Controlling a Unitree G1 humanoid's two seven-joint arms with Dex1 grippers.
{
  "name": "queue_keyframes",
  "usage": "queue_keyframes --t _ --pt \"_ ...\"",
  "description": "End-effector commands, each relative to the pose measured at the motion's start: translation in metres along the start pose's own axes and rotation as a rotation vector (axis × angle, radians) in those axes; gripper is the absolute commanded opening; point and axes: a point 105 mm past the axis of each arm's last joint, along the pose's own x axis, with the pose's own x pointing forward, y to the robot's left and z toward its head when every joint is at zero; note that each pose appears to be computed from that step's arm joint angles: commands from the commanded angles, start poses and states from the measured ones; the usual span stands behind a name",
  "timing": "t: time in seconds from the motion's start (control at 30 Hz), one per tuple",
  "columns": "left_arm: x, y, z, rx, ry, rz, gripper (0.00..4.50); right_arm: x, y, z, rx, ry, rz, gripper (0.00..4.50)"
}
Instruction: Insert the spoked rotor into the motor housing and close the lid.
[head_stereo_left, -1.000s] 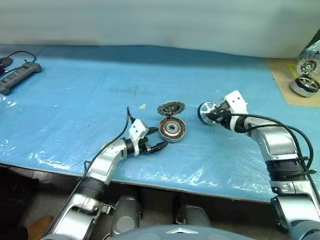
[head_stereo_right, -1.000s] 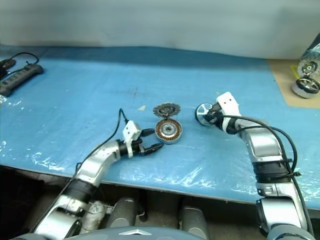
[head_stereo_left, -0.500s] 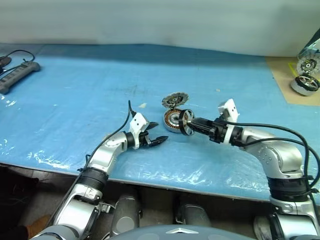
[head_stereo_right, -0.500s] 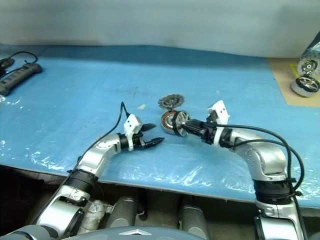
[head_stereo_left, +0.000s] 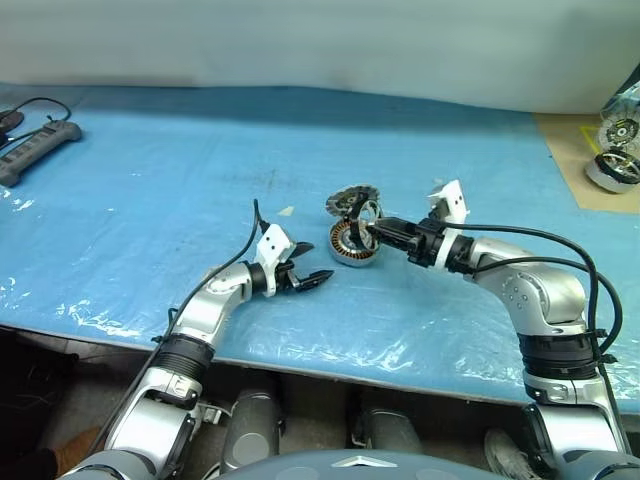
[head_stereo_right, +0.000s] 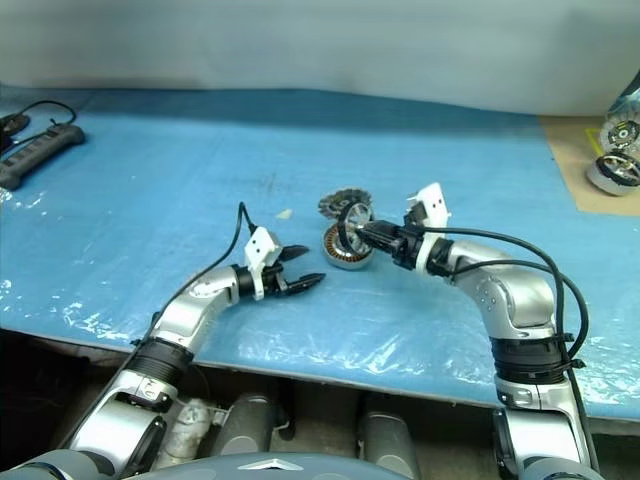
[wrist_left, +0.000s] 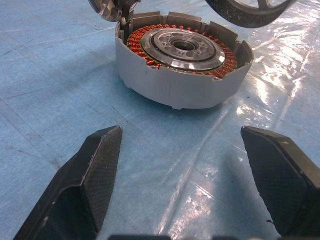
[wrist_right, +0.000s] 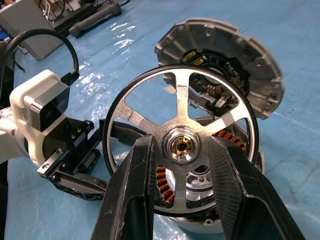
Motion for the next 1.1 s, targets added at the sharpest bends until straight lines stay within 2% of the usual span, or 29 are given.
queue_keyframes --t 0.03,0.23,0.37,0.63,0.73,0.83,1.1 --pt "-0.005 0.004 0.005 0.019 -0.018 0.013 4.05 0.001 -0.005 0.002 -0.053 -0.008 -0.033 1.43" --pt "-0.005 0.003 0.004 0.013 -0.017 0.004 4.05 0.003 -0.009 -0.005 -0.071 0.022 -0.049 1.43" --pt "-0.004 0.001 0.004 0.011 -0.018 -0.004 4.05 0.008 -0.012 -0.023 -0.117 0.097 -0.079 1.43" --pt "-0.004 -0.001 0.004 0.009 -0.018 -0.014 4.05 0.007 -0.003 -0.032 -0.198 0.163 -0.032 1.43" --pt "-0.004 -0.002 0.004 0.008 -0.018 -0.018 4.05 0.012 -0.010 -0.025 -0.202 0.152 -0.071 2.20" --pt "-0.004 -0.003 0.004 0.008 -0.017 -0.020 4.05 0.015 -0.006 -0.020 -0.188 0.148 -0.054 3.19" --pt "-0.004 -0.003 0.003 -0.003 -0.020 -0.017 4.05 0.011 0.003 0.010 -0.151 0.015 0.004 3.19"
